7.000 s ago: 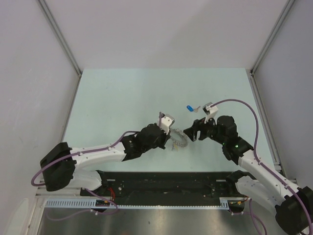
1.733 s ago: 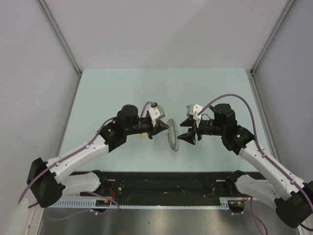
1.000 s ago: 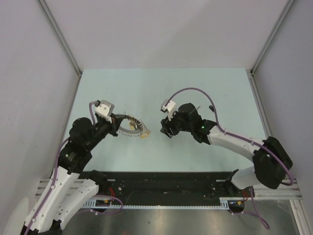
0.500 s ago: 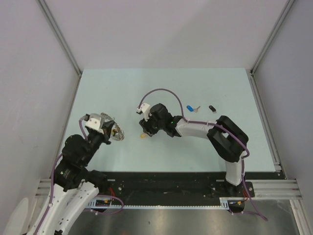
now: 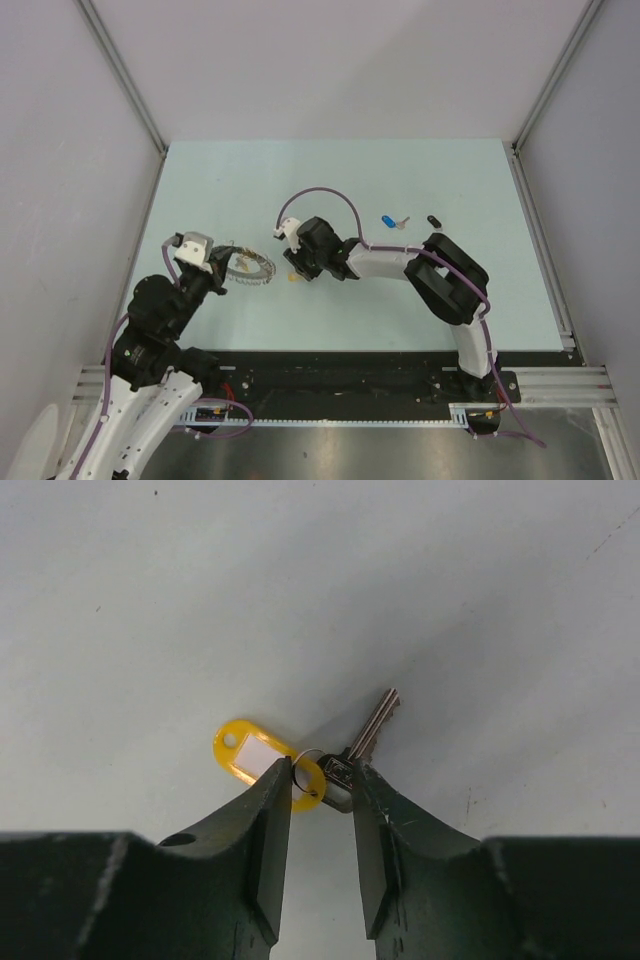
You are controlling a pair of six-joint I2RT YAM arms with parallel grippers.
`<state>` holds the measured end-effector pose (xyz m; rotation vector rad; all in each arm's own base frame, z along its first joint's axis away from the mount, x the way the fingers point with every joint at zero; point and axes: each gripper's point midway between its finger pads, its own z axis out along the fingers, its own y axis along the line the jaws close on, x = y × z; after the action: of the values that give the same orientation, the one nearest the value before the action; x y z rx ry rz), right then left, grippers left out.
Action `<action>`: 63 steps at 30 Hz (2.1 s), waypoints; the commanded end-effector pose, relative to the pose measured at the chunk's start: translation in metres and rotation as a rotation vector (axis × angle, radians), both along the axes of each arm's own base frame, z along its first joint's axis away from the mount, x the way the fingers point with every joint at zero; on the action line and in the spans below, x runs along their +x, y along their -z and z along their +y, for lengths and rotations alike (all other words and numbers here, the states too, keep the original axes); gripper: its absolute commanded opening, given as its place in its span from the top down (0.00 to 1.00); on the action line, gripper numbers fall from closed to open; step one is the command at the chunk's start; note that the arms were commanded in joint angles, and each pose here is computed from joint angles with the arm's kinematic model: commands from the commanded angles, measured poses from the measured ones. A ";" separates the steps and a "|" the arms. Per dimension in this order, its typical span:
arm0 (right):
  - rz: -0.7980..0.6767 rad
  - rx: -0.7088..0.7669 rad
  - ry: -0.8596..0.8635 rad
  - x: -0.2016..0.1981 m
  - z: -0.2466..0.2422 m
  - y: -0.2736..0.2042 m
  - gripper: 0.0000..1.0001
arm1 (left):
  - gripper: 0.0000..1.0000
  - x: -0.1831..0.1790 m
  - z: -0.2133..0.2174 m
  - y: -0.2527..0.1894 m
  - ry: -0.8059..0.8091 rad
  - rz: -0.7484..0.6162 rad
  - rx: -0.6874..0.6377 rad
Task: Put the keys on the keyring
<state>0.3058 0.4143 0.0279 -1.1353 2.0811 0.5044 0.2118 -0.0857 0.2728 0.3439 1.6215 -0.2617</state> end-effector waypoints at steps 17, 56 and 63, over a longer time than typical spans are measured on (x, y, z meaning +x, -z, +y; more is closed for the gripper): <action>-0.042 -0.004 0.115 -0.013 -0.070 -0.044 1.00 | 1.00 0.001 -0.002 -0.019 0.015 -0.067 -0.032; 0.037 -0.274 0.377 -0.044 -0.115 -0.021 0.66 | 0.99 -0.004 -0.006 -0.024 0.044 -0.081 -0.045; -0.014 -0.337 0.400 -0.040 -0.112 -0.014 0.69 | 0.99 -0.005 -0.007 -0.024 0.053 -0.084 -0.047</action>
<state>0.2531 0.2984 0.0316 -0.9119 2.3965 0.0269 0.2078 -0.0911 0.2745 0.3715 1.6071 -0.2970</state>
